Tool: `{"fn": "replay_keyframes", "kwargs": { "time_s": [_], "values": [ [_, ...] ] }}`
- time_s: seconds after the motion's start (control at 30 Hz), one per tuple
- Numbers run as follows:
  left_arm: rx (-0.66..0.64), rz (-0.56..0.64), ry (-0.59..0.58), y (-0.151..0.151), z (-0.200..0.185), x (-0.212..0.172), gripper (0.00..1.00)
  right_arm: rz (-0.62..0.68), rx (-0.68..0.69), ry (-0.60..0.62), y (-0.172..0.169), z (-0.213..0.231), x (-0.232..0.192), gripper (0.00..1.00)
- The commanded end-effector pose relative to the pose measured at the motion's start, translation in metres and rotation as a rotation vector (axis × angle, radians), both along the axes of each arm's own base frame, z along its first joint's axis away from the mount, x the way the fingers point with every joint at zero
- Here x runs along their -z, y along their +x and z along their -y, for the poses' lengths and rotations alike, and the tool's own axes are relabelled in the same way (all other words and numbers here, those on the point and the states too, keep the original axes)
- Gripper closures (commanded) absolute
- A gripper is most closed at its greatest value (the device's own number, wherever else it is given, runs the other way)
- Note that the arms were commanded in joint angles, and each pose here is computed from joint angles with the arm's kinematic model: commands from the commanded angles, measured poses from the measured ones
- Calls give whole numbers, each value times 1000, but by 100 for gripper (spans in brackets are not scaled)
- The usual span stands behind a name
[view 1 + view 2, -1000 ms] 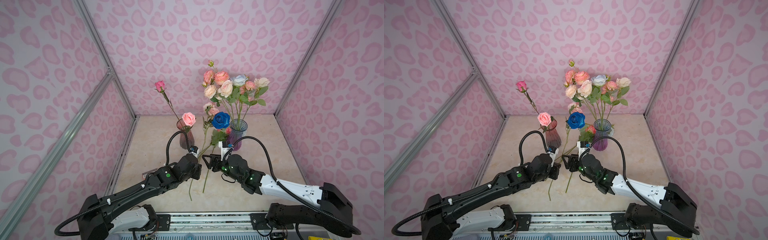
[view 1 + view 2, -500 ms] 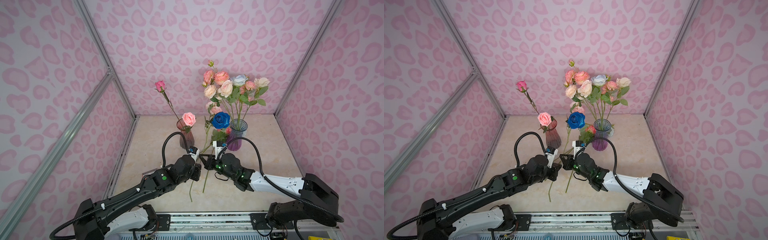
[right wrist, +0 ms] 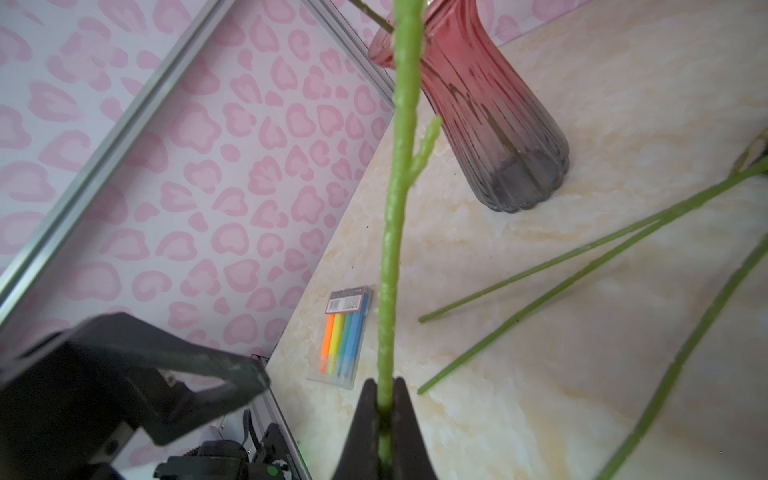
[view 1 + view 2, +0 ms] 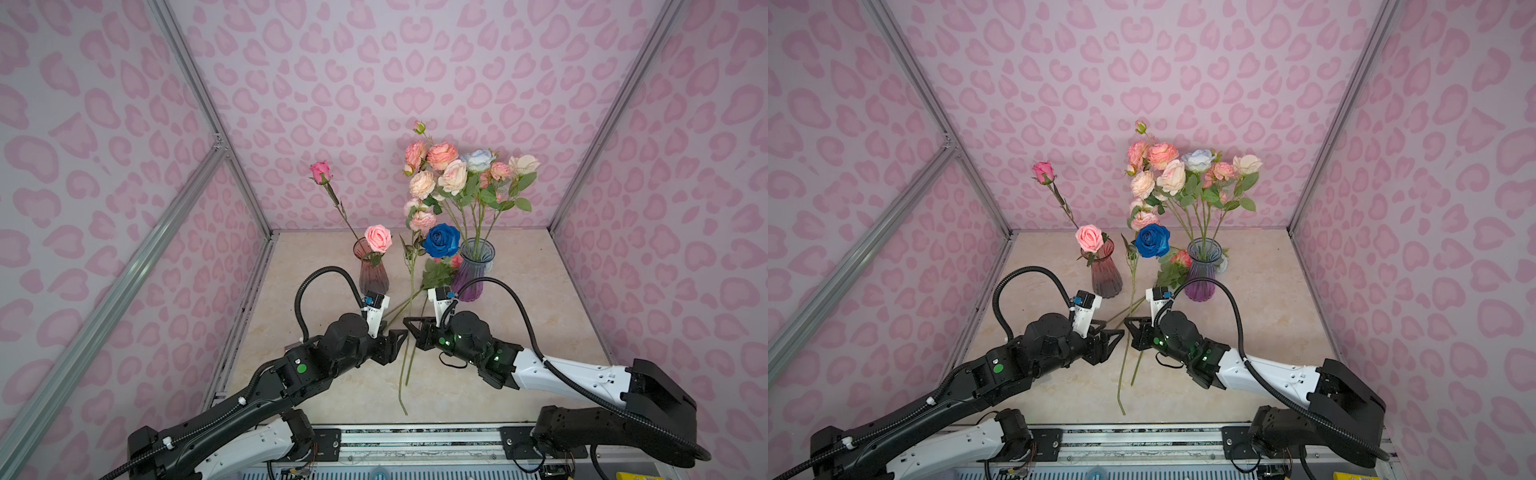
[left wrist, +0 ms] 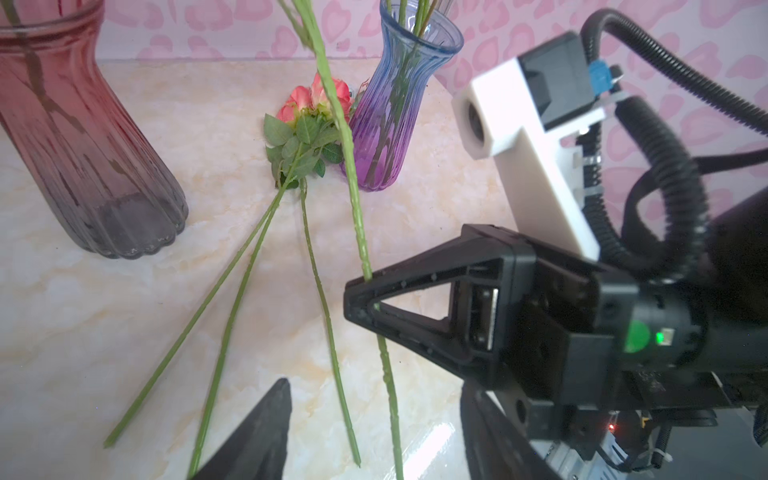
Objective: Arrange the flowers into the vase
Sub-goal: 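Raise the pale pink rose spray upright with both grippers holding its stem, then lift the rose spray high with the left gripper while the right gripper withdraws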
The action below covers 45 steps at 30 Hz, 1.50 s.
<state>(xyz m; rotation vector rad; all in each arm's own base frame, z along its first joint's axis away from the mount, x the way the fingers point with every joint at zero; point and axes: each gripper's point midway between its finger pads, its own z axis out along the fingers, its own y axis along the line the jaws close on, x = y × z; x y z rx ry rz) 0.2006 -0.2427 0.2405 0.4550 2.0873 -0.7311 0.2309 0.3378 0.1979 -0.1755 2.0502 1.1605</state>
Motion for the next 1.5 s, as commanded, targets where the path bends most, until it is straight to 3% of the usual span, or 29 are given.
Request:
{"fn": "replay_keyframes", "kwargs": {
  "time_s": [0.0,0.2,0.33,0.57,0.8,0.87,0.93,1.0,1.17,1.47],
  "values": [
    [5,20,-7,5,2,-13,34,27,-68,-82,-17,-1,9,95],
    [65,-23,-97,32,29,-31,33,41,-78,-90,-35,3,8,95],
    [78,-34,-83,45,45,-33,37,44,-95,-85,-46,2,9,96],
    [72,-68,-109,53,55,-24,62,65,-84,-93,-53,7,10,96],
    [99,-64,-138,51,60,-34,96,75,-76,-94,-56,13,9,94],
    [102,-62,-141,50,60,-39,96,78,-78,-94,-57,13,8,89],
    [105,-56,-152,47,58,-45,96,82,-78,-93,-57,14,6,70],
    [111,-47,-161,43,54,-55,96,93,-73,-99,-57,17,4,62],
    [88,18,-173,36,37,-84,96,117,-28,-116,-54,30,0,55],
    [229,136,-220,19,47,-159,96,160,30,-126,-46,42,-10,53]
  ]
}}
